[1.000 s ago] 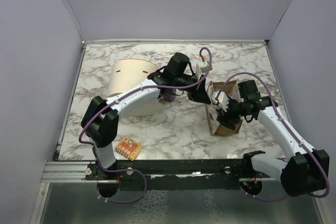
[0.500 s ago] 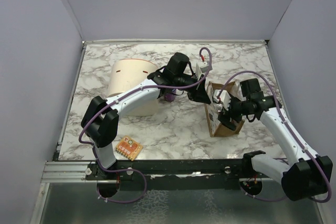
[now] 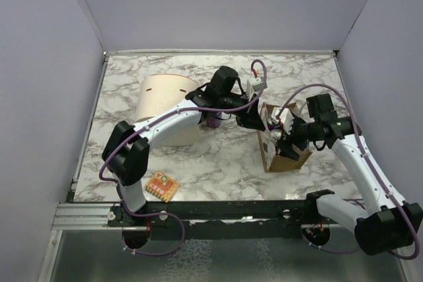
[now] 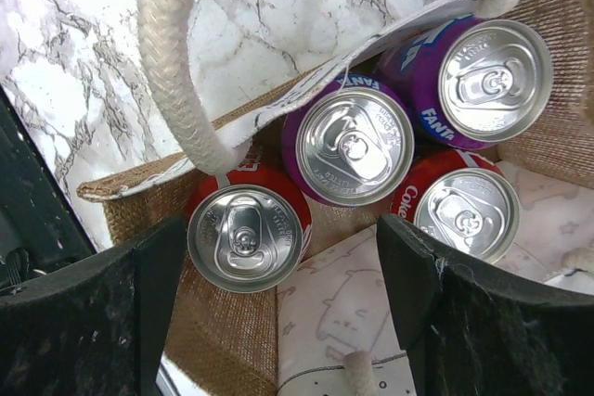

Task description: Place the beverage into the canvas bag

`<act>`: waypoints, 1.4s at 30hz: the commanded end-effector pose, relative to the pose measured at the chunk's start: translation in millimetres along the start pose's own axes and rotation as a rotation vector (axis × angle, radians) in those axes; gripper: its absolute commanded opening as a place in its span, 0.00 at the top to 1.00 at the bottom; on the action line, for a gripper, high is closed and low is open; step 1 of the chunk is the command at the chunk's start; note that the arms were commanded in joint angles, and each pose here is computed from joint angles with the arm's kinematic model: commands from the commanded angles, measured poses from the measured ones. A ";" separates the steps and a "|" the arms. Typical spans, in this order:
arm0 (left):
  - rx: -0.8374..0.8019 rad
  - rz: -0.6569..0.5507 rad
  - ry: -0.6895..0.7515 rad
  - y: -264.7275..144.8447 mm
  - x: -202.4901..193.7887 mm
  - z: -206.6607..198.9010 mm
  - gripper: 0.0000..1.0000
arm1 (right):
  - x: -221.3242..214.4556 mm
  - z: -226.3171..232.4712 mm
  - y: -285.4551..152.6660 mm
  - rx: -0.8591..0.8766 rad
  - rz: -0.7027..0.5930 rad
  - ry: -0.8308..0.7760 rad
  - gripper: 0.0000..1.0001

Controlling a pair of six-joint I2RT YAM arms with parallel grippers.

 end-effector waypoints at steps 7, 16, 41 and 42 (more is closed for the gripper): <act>-0.011 -0.027 0.053 -5.5 8.1 -8.5 1.00 | 22.0 -13.3 -32.8 -0.145 -0.011 0.005 0.19; -0.010 -0.017 0.084 -7.8 6.5 -8.2 0.92 | 45.1 -35.6 -63.8 -0.311 -0.032 0.045 0.20; 0.639 0.006 0.563 -116.5 27.1 -6.8 0.06 | 76.2 -63.7 -122.2 -0.607 -0.171 0.203 0.17; 0.693 0.016 0.569 -121.3 27.2 -1.0 0.05 | 76.6 -63.8 -123.4 -0.607 -0.177 0.206 0.17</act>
Point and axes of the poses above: each gripper's point midway between its finger pads, its own y axis out along the fingers, its own z axis along the line the jaws close on, x = y × z, the point moved 7 cm from there along -y, back along the fingers, and after that the axes turned 12 degrees about -y, right-handed, at the moved point
